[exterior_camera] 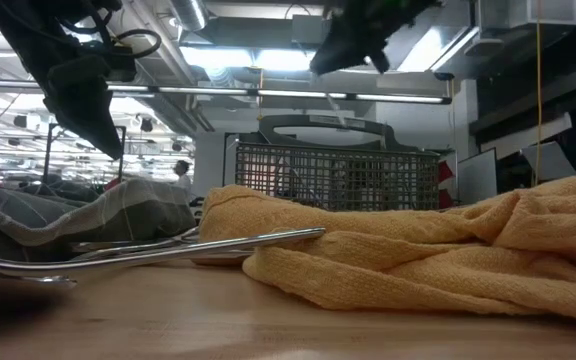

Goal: Sort silverware
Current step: Put the silver knife into the gray utensil holder, then put the silver spoon into the gray utensil holder

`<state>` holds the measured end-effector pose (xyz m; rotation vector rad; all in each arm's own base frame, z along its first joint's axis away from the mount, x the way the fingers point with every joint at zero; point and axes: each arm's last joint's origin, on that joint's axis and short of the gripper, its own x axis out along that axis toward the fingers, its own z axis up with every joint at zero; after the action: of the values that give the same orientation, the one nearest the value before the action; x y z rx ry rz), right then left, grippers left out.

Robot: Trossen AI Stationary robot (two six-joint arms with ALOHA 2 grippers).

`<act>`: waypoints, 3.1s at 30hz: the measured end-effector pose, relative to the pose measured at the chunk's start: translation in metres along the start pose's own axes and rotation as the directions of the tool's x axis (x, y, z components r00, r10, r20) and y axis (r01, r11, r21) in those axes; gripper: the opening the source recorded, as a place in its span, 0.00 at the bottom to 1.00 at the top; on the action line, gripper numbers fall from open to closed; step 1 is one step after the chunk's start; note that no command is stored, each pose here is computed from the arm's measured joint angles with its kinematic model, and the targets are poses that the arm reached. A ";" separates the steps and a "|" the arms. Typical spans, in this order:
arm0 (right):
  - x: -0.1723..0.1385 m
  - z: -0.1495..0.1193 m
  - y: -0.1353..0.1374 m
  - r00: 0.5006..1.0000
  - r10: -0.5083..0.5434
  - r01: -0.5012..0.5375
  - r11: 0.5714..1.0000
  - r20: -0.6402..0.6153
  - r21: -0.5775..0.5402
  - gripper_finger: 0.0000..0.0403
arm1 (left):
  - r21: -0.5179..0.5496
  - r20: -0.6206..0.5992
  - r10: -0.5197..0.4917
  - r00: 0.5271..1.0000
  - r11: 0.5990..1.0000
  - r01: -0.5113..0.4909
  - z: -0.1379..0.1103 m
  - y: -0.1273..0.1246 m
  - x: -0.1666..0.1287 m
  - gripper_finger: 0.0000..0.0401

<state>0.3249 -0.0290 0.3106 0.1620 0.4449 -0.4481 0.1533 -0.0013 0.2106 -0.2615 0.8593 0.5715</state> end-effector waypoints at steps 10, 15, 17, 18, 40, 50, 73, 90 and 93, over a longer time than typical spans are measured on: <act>0.038 0.002 -0.027 0.998 -0.048 0.052 0.993 0.043 -0.102 0.10 | -0.009 0.017 -0.011 1.000 1.000 0.011 0.002 -0.001 0.000 0.18; 0.051 -0.002 -0.034 0.998 -0.050 0.054 0.990 0.032 -0.130 0.10 | -0.033 0.017 -0.011 1.000 0.999 0.011 0.002 -0.001 0.000 0.18; 0.056 -0.006 -0.034 0.999 -0.036 0.037 0.989 0.011 -0.143 0.10 | -0.044 0.016 -0.010 1.000 0.999 0.011 0.002 -0.001 0.000 0.18; 0.059 -0.008 -0.033 0.999 -0.035 0.035 0.987 0.001 -0.155 0.10 | -0.045 0.016 -0.010 1.000 0.999 0.011 0.002 -0.001 0.000 0.18; 0.080 -0.036 -0.032 0.985 -0.065 0.028 0.974 -0.160 -0.223 0.28 | -0.304 0.015 -0.009 1.000 0.952 0.013 0.002 -0.001 0.000 0.18; 0.065 -0.028 -0.034 0.985 -0.063 0.025 0.975 -0.164 -0.221 0.30 | -0.503 0.096 -0.034 0.995 0.861 0.078 0.013 -0.003 0.003 0.18; -0.056 0.024 -0.047 0.987 0.158 -0.158 0.987 0.002 -0.041 0.30 | -0.670 -0.197 0.119 0.973 0.708 -0.223 0.019 0.019 0.080 0.18; -0.075 0.006 -0.052 0.965 0.178 -0.179 0.984 -0.193 0.012 0.30 | -0.698 -0.261 0.165 0.951 0.648 -0.304 0.017 0.028 0.110 0.18; -0.075 0.005 -0.053 0.963 0.175 -0.177 0.984 -0.206 0.011 0.30 | -0.712 -0.248 0.160 0.955 0.638 -0.292 0.019 0.028 0.110 0.18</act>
<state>0.2425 -0.0483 0.3461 0.2404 0.6302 -0.2553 0.2062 0.0706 0.1372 -0.9811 0.7794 1.1544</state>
